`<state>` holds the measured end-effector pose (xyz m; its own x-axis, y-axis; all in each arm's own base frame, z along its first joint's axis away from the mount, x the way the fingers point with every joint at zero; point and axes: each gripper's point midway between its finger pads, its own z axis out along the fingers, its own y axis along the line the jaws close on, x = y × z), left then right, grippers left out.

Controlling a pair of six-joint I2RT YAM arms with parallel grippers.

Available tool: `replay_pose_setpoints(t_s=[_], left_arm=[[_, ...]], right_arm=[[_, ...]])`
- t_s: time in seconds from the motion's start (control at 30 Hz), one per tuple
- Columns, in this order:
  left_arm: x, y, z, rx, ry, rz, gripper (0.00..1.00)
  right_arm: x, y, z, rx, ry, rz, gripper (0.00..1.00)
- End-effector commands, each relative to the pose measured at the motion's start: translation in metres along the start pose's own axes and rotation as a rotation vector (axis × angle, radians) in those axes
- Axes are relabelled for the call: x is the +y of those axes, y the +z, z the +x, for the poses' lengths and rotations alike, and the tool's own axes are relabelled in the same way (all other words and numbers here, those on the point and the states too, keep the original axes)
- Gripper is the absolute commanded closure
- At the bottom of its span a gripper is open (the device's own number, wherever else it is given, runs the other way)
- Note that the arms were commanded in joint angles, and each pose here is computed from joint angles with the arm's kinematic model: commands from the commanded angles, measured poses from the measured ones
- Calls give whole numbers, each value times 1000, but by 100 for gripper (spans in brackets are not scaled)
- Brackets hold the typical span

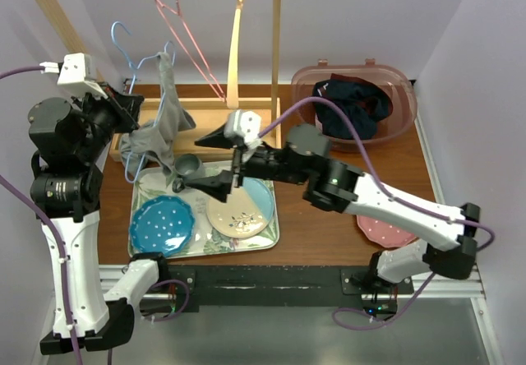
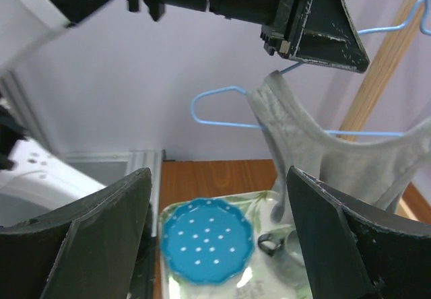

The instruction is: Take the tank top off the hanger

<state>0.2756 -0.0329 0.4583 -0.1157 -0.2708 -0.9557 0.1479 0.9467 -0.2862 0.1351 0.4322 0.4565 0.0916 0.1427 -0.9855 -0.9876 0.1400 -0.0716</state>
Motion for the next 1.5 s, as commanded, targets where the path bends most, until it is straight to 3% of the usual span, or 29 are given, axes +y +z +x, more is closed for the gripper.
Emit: replay_pose_setpoints(t_s=[0.0, 0.23, 0.63, 0.87, 0.97, 1.0, 1.07, 1.1, 1.47], left_arm=[[-24, -13, -14, -59, -25, 106, 100], [-31, -22, -9, -50, -27, 142, 100], [-43, -31, -15, -63, -17, 188, 100], [-47, -30, -16, -77, -34, 215, 100], [-47, -26, -17, -73, -43, 222, 100], [-47, -26, -17, -72, -43, 222, 100], [-46, -25, -19, -79, -42, 211, 100], [-45, -25, -20, -85, -41, 207, 100], [-23, -3, -6, -99, -49, 137, 100]], right_arm=[[-19, 28, -12, -90, -222, 42, 16], [-21, 67, 5, -72, -259, -15, 28], [-29, 99, 17, -51, -250, 15, 30], [-22, 113, 26, -37, -228, -14, 38], [-22, 114, 27, -34, -234, 4, 49], [-22, 114, 26, -39, -241, 12, 70], [-20, 113, 22, -48, -247, 21, 86], [-18, 112, 15, -68, -256, 22, 100], [30, 126, 16, -53, -281, -89, 100]])
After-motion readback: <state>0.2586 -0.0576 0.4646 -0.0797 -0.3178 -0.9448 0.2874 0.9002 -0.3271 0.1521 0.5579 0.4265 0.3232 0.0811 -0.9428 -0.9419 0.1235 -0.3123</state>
